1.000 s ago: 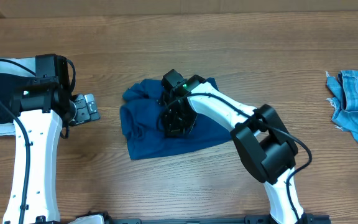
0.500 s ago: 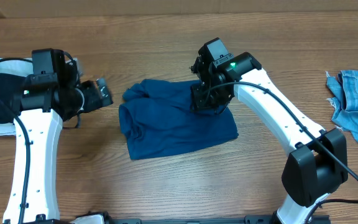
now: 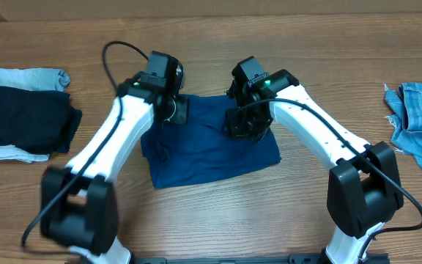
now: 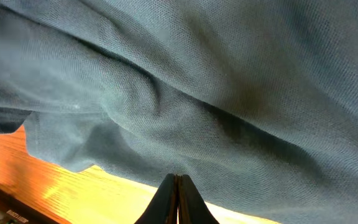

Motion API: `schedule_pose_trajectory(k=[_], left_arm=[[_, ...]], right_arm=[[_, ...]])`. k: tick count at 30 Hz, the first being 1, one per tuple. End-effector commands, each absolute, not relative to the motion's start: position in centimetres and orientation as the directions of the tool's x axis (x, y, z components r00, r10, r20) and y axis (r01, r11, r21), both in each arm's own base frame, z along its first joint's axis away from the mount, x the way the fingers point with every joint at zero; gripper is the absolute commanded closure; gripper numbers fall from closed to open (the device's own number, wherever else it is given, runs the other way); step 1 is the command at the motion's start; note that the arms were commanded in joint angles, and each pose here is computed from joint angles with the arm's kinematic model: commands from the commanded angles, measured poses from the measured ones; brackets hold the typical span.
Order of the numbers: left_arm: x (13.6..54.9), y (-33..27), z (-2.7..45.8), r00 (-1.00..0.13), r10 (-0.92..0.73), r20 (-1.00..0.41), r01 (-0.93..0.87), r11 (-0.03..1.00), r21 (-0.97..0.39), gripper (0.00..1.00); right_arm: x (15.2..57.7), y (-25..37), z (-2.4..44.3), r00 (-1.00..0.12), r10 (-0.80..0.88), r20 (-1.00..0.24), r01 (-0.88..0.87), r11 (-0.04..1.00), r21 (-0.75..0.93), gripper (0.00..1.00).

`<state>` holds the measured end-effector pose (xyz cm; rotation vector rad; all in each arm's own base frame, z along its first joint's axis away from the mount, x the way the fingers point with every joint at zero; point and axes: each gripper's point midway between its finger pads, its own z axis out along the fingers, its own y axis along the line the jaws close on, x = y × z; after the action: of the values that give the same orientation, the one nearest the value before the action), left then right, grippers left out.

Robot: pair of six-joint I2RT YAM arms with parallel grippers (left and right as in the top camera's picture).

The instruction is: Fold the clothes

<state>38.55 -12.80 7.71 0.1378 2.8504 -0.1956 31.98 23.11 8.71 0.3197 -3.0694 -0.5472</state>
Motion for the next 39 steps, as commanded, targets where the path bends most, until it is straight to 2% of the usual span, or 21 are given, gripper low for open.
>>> schedule_pose_trajectory(k=[1,4,6,10,13,15,20,24,26,30,34,36,39], left_arm=[[39.3,-11.0,2.3,-0.977,0.052,-0.205,0.055,0.998,-0.009,0.96],[40.0,-9.3,-1.7,-0.986,0.011,-0.167,0.006,0.999,0.032,0.96],[40.7,-7.8,-2.7,-0.984,-0.052,-0.17,-0.058,0.998,0.031,0.96],[43.7,-5.2,0.0,-0.967,-0.131,-0.22,-0.131,0.991,-0.012,0.96],[45.4,-5.5,1.8,-0.96,-0.121,-0.253,-0.105,0.992,-0.076,0.96],[45.8,-6.2,2.1,-0.957,-0.118,-0.264,-0.093,0.99,-0.103,0.96],[45.5,-7.2,2.0,-0.962,-0.076,-0.261,-0.052,0.994,-0.097,0.96],[46.0,-6.2,2.1,-0.957,-0.086,-0.276,-0.065,0.994,-0.083,0.96],[46.6,-5.6,2.5,-0.951,-0.092,-0.295,-0.074,0.995,-0.071,0.96],[48.6,-4.8,4.9,-0.932,-0.081,-0.354,-0.06,0.996,-0.069,0.95],[49.3,-8.3,8.7,-0.931,-0.011,-0.364,0.054,0.984,-0.168,0.96],[49.0,-9.3,9.5,-0.935,0.008,-0.355,0.073,0.983,-0.169,0.96],[47.3,-13.4,9.8,-0.94,0.103,-0.326,0.19,0.951,-0.246,0.96]], right_arm=[[31.4,23.1,8.1,-0.981,-0.193,0.001,-0.181,0.92,0.347,0.96],[31.0,22.9,7.7,-0.981,-0.194,0.019,-0.176,0.923,0.342,0.96],[30.9,22.9,7.5,-0.98,-0.196,0.024,-0.175,0.921,0.347,0.96],[31.1,23.3,7.0,-0.978,-0.206,0.019,-0.186,0.917,0.352,0.96],[30.7,21.4,4.9,-0.977,-0.2,0.078,-0.175,0.953,0.246,0.96],[31.0,20.5,2.8,-0.967,-0.237,0.092,-0.217,0.958,0.187,0.96],[32.9,17.2,-1.7,-0.972,-0.231,0.033,-0.23,0.973,0.021,0.96],[31.6,13.1,-2.8,-0.98,-0.163,0.111,-0.169,0.985,-0.047,0.96],[31.1,12.0,-2.1,-0.981,-0.136,0.139,-0.144,0.988,-0.054,0.96],[31.0,12.0,1.2,-0.987,-0.125,0.098,-0.128,0.992,-0.021,0.96],[32.8,15.6,6.7,-0.977,-0.185,-0.107,-0.2,0.968,0.153,0.96],[33.4,16.6,8.6,-0.966,-0.19,-0.178,-0.225,0.952,0.206,0.96],[34.4,18.5,10.9,-0.941,-0.197,-0.274,-0.278,0.914,0.297,0.96]])
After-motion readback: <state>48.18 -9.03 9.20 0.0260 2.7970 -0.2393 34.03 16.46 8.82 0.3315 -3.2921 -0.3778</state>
